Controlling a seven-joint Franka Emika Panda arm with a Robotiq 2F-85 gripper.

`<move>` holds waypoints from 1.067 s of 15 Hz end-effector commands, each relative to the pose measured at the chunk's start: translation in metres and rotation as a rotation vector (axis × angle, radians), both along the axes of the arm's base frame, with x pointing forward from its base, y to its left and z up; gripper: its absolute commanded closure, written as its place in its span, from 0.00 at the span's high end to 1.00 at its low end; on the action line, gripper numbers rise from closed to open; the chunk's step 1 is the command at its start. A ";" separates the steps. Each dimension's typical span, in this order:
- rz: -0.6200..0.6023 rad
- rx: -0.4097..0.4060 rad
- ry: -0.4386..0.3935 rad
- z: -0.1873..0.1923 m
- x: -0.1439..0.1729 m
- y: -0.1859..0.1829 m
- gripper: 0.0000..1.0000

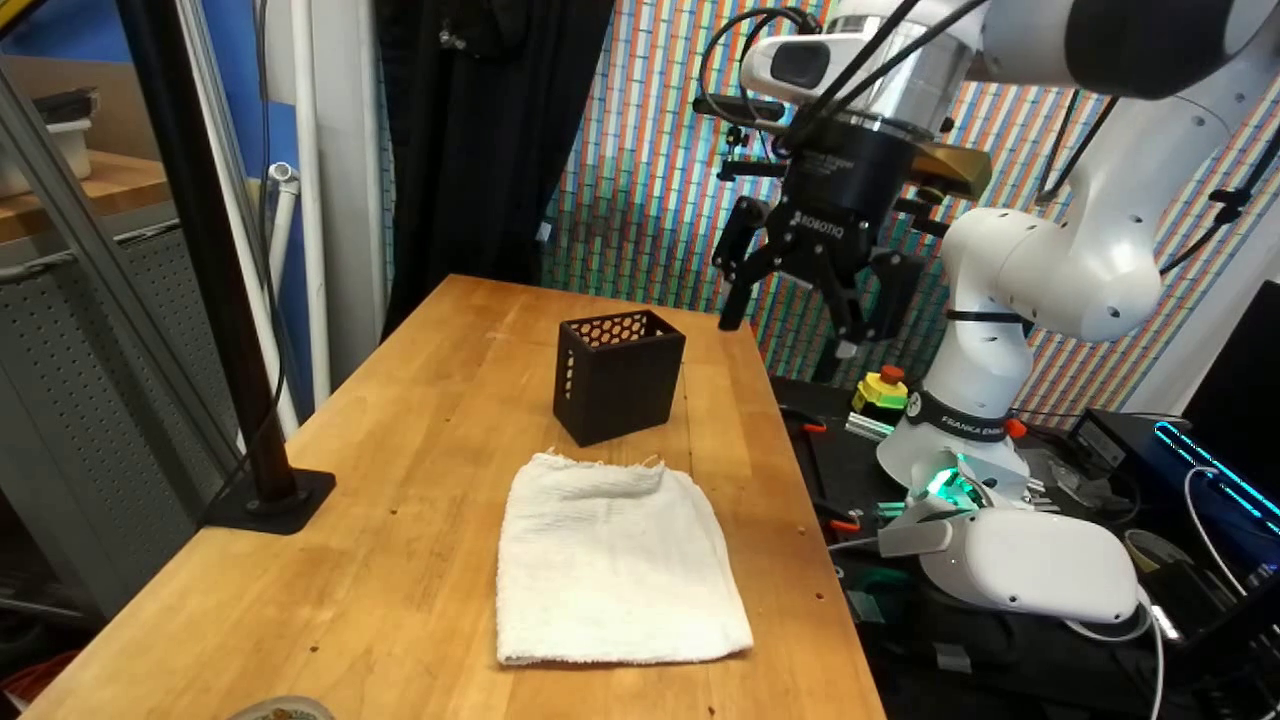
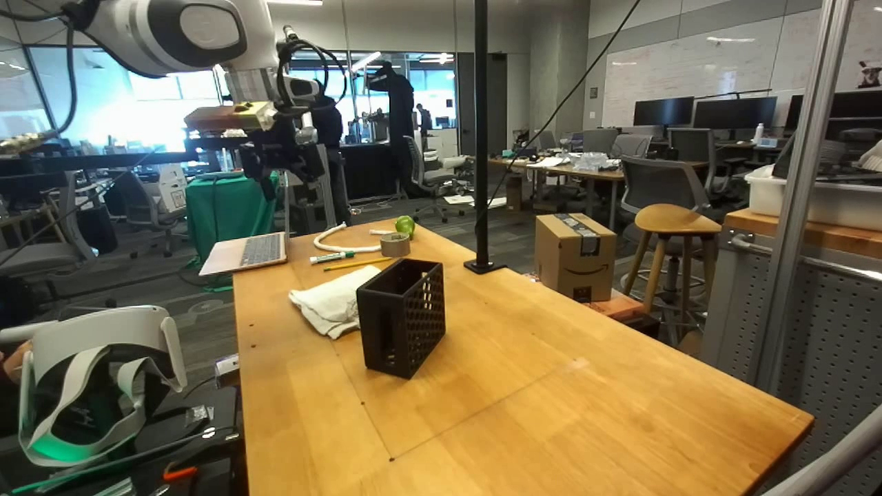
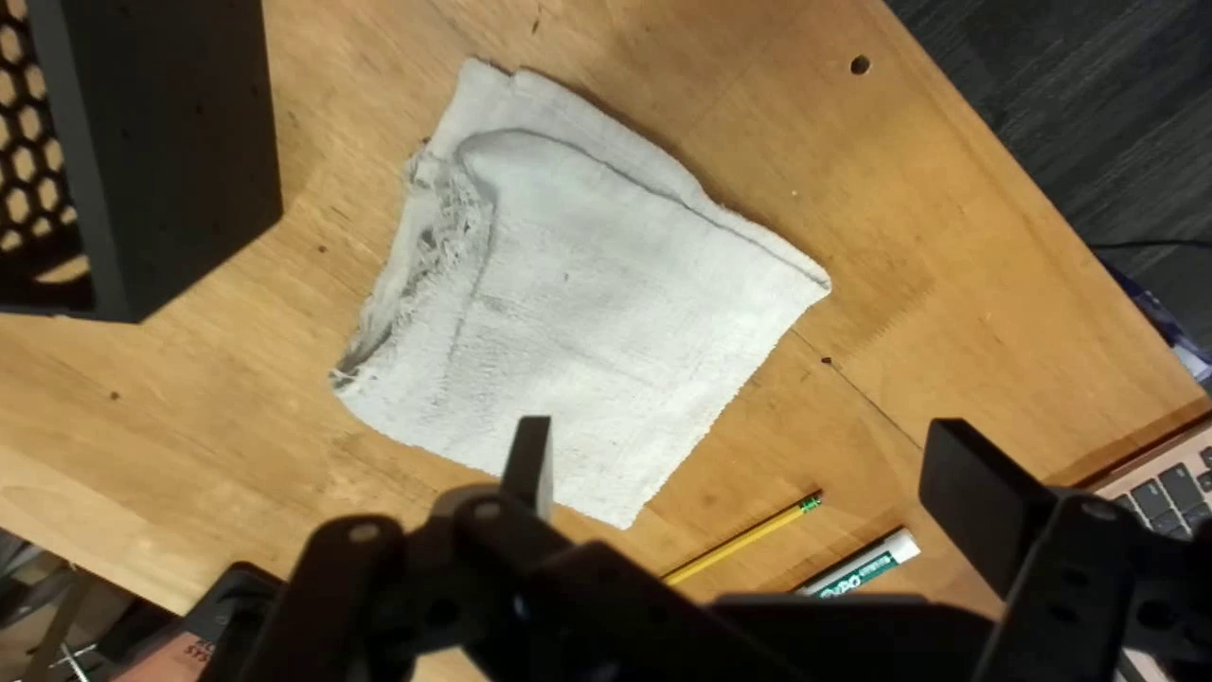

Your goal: Put the white towel in the black box

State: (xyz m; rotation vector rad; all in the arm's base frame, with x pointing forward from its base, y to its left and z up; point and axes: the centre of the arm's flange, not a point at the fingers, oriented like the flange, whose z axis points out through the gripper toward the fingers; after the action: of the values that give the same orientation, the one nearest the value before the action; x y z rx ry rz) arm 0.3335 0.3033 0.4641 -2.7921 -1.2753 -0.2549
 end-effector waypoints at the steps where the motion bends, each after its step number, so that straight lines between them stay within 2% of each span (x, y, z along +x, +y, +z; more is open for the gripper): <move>1: 0.097 -0.008 -0.023 -0.034 0.023 0.031 1.00; 4: 0.141 -0.043 -0.029 -0.073 0.035 0.039 1.00; 12: 0.281 -0.143 -0.173 -0.150 0.040 0.072 1.00; 16: 0.282 -0.215 -0.203 -0.179 0.054 0.083 1.00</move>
State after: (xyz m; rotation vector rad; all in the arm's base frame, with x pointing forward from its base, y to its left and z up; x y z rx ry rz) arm 0.3673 0.3650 0.3046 -2.7246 -1.8188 -0.3673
